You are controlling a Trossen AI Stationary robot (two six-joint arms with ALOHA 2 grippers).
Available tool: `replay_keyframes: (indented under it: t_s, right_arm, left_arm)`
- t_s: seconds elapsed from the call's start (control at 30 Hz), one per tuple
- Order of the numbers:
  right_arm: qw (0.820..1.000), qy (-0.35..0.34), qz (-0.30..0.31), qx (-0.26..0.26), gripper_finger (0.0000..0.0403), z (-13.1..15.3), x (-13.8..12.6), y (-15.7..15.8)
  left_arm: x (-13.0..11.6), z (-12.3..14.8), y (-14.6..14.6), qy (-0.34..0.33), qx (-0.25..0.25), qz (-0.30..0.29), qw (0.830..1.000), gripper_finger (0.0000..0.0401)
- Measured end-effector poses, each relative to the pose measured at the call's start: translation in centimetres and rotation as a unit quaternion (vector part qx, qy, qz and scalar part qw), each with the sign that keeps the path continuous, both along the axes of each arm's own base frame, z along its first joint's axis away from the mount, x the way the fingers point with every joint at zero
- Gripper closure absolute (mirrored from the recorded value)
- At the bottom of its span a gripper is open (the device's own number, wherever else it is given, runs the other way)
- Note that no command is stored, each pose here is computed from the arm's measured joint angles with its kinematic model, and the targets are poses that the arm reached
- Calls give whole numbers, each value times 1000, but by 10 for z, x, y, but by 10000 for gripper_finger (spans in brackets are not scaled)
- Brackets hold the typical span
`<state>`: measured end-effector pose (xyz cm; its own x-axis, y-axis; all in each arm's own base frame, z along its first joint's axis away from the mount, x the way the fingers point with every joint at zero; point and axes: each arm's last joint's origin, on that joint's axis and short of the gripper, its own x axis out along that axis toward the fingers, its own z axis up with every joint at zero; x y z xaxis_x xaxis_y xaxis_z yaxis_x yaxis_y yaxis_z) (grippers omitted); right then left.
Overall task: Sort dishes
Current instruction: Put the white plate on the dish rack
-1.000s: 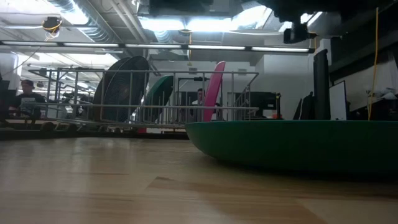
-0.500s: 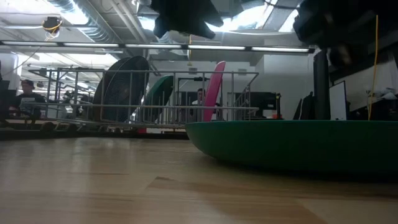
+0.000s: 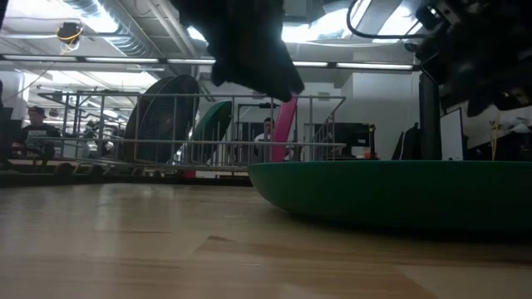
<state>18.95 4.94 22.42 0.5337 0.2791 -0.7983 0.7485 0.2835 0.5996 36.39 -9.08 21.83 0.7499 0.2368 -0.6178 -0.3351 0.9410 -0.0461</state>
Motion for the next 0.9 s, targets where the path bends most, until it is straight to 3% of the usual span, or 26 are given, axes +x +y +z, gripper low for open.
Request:
replay_keyframes:
  t_s: [0.5,0.9]
  right_arm:
    - [995,94,33,-1,278,-36,18,14]
    - [993,103,49,-2,278,-52,30,18]
  left_arm:
    - [5,-18,-2,25,-2,-8,1000,262]
    - [5,-18,-2,26,-1,-9,1000,262]
